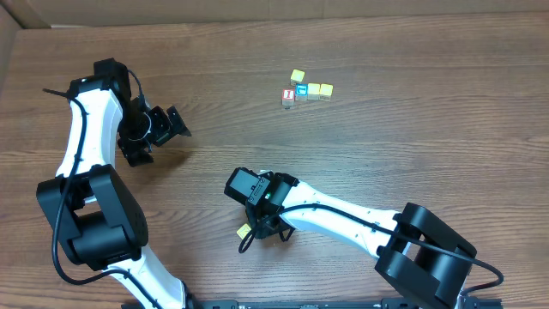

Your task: Flip 5 blocks

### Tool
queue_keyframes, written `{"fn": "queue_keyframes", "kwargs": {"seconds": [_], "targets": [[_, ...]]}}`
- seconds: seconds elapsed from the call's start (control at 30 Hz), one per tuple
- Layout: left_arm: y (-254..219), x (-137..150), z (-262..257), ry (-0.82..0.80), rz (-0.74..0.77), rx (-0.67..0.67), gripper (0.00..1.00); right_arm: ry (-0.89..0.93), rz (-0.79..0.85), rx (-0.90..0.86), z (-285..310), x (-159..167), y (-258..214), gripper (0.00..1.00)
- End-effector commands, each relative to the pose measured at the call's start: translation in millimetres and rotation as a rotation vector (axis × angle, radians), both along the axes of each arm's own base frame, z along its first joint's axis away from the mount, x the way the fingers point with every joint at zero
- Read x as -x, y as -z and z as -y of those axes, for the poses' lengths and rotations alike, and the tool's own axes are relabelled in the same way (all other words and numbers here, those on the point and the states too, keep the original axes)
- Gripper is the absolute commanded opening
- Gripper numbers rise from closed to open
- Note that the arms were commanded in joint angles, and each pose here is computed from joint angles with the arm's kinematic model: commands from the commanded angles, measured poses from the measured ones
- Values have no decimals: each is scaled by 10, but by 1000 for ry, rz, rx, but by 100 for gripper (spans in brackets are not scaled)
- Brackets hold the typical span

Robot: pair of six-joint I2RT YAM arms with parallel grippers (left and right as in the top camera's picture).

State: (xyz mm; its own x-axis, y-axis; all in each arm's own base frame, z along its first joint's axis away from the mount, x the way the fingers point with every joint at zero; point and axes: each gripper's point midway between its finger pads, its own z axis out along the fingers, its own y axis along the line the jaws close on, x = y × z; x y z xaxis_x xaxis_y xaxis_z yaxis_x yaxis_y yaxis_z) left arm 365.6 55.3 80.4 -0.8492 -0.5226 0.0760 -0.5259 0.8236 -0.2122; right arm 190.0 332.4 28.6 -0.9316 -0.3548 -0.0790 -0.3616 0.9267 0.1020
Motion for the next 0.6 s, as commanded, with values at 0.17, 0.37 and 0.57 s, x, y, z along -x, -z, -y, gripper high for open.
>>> {"fn": "queue_keyframes", "kwargs": {"seconds": [0.17, 0.37, 0.57], "targets": [[-18, -44, 13, 16, 12, -5, 100, 6, 4, 8, 17, 20, 51, 38], [-19, -45, 13, 16, 12, -5, 100, 6, 4, 8, 16, 20, 53, 38], [-18, -44, 13, 16, 12, -5, 100, 7, 3, 9, 17, 21, 58, 39]]}}
